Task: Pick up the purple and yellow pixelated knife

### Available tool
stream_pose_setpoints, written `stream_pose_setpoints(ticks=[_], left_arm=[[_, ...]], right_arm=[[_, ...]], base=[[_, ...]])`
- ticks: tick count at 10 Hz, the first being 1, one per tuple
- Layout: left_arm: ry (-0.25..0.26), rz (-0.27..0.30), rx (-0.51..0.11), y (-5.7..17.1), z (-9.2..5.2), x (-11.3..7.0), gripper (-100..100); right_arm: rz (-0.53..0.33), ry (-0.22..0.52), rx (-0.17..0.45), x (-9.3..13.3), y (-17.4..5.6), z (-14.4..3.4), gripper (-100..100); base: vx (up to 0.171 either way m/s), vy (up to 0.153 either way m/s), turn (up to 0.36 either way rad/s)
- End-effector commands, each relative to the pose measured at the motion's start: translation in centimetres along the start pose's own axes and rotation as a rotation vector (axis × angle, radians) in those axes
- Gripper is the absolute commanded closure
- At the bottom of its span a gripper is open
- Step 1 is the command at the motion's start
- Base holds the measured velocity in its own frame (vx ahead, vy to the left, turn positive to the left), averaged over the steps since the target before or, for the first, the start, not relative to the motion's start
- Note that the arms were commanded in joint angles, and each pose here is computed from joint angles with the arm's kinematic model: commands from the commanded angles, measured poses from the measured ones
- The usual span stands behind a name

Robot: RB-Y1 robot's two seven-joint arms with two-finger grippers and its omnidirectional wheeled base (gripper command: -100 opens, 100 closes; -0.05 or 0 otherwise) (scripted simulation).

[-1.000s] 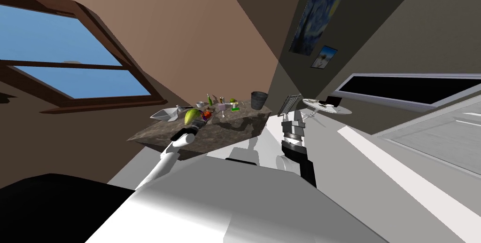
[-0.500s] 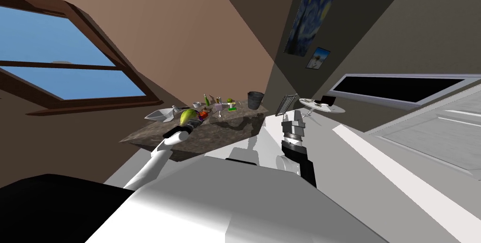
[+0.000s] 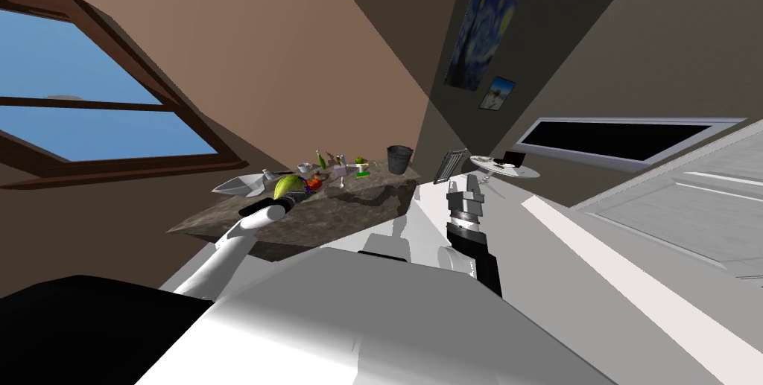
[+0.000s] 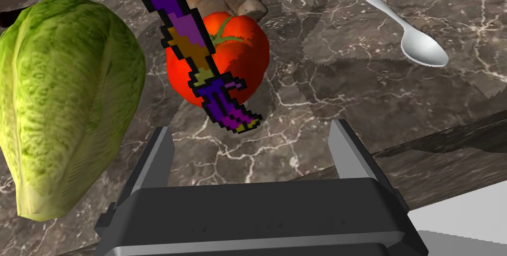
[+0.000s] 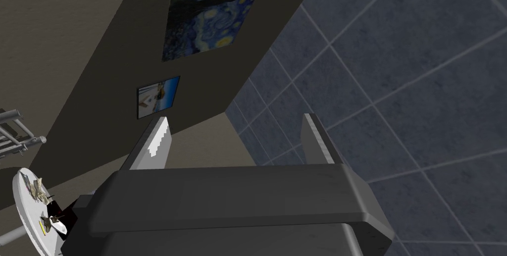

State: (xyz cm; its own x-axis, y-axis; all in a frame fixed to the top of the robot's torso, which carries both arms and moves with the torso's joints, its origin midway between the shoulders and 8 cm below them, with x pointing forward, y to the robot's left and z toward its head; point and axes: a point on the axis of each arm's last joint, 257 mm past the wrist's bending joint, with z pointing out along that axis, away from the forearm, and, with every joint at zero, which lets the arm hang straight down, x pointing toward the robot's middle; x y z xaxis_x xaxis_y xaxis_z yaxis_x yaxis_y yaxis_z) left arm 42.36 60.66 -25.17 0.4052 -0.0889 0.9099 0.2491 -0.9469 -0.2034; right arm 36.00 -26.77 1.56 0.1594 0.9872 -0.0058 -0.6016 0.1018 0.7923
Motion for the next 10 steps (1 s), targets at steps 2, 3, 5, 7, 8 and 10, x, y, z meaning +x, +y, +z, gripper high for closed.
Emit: stream_pose_setpoints(ticks=[2, 3, 5, 7, 8, 10], left_arm=[[-0.056, -0.086, 0.019, -3.0, -0.3, -1.1, -100], [-0.074, -0.117, 0.028, -4.1, -0.6, -1.4, -100], [-0.104, -0.174, 0.046, -6.2, -1.1, -1.9, -100], [-0.129, -0.223, 0.064, -8.0, -1.7, -2.3, -100], [-0.139, -0.245, 0.073, -8.9, -2.0, -2.4, -100], [-0.154, -0.283, 0.088, -10.3, -2.5, -2.6, -100]], right_arm=[[0.000, 0.000, 0.000, 0.0, 0.0, 0.0, 0], [0.000, 0.000, 0.000, 0.0, 0.0, 0.0, 0], [0.000, 0.000, 0.000, 0.0, 0.0, 0.0, 0], [0.000, 0.000, 0.000, 0.0, 0.0, 0.0, 0], [0.000, 0.000, 0.000, 0.0, 0.0, 0.0, 0], [0.000, 0.000, 0.000, 0.0, 0.0, 0.0, 0]], base=[[0.088, -0.072, -0.030], [0.086, -0.057, -0.027], [0.091, -0.053, -0.024], [0.093, -0.041, -0.016], [0.086, -0.037, -0.012], [0.068, -0.030, -0.011]])
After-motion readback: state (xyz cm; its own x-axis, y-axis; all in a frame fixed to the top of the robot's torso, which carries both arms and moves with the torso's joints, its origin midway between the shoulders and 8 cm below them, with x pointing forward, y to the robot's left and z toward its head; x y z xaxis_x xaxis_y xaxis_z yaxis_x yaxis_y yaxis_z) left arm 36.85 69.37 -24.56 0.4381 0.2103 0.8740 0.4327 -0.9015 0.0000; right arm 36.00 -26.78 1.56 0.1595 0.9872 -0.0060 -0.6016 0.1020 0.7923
